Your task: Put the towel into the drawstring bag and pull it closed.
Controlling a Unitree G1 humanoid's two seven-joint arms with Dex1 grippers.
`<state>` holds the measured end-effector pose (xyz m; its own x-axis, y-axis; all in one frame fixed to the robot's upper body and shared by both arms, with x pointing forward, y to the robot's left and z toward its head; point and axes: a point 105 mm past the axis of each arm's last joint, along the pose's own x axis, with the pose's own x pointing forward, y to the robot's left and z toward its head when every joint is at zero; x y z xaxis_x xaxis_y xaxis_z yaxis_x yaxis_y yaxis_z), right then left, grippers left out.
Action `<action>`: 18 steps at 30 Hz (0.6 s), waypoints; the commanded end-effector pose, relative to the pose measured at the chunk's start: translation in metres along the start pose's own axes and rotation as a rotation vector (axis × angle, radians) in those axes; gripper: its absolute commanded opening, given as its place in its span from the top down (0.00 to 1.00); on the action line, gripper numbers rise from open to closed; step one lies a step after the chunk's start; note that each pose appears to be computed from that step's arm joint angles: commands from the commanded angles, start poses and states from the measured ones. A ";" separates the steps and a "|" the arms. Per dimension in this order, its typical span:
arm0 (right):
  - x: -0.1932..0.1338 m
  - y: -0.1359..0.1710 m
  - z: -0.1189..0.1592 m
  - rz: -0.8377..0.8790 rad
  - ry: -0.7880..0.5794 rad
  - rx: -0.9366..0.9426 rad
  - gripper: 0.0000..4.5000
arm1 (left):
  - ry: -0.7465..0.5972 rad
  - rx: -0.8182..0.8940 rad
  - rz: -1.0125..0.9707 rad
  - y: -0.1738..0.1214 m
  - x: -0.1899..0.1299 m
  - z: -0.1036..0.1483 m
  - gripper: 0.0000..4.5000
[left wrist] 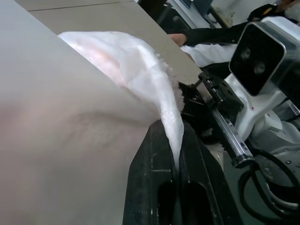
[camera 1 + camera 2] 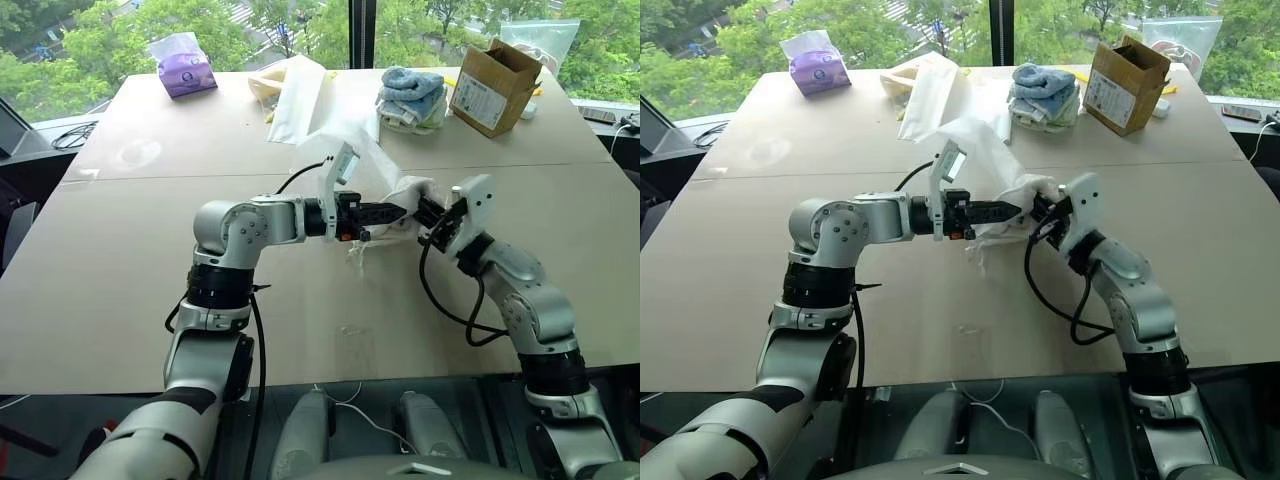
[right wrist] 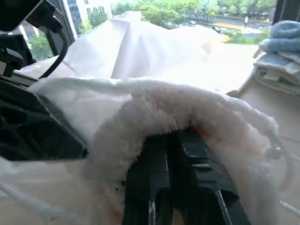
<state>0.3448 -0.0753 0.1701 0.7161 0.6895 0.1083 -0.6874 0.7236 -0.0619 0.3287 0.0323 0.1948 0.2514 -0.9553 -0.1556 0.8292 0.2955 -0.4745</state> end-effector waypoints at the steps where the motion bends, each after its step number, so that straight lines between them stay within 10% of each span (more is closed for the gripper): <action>1: 0.018 0.026 0.003 0.159 -0.008 -0.031 0.93 | 0.008 -0.020 -0.164 -0.028 0.007 -0.004 1.00; 11: 0.030 0.056 0.035 0.320 -0.158 0.135 0.01 | -0.018 -0.142 -0.219 -0.034 0.010 -0.014 1.00; 18: 0.027 0.007 0.015 0.039 -0.085 0.102 0.01 | -0.069 -0.119 -0.150 -0.023 0.006 -0.009 1.00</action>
<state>0.3616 -0.0494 0.1692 0.6869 0.7152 0.1291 -0.7260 0.6831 0.0786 0.3068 0.0248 0.1927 0.1672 -0.9854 -0.0324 0.7803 0.1524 -0.6065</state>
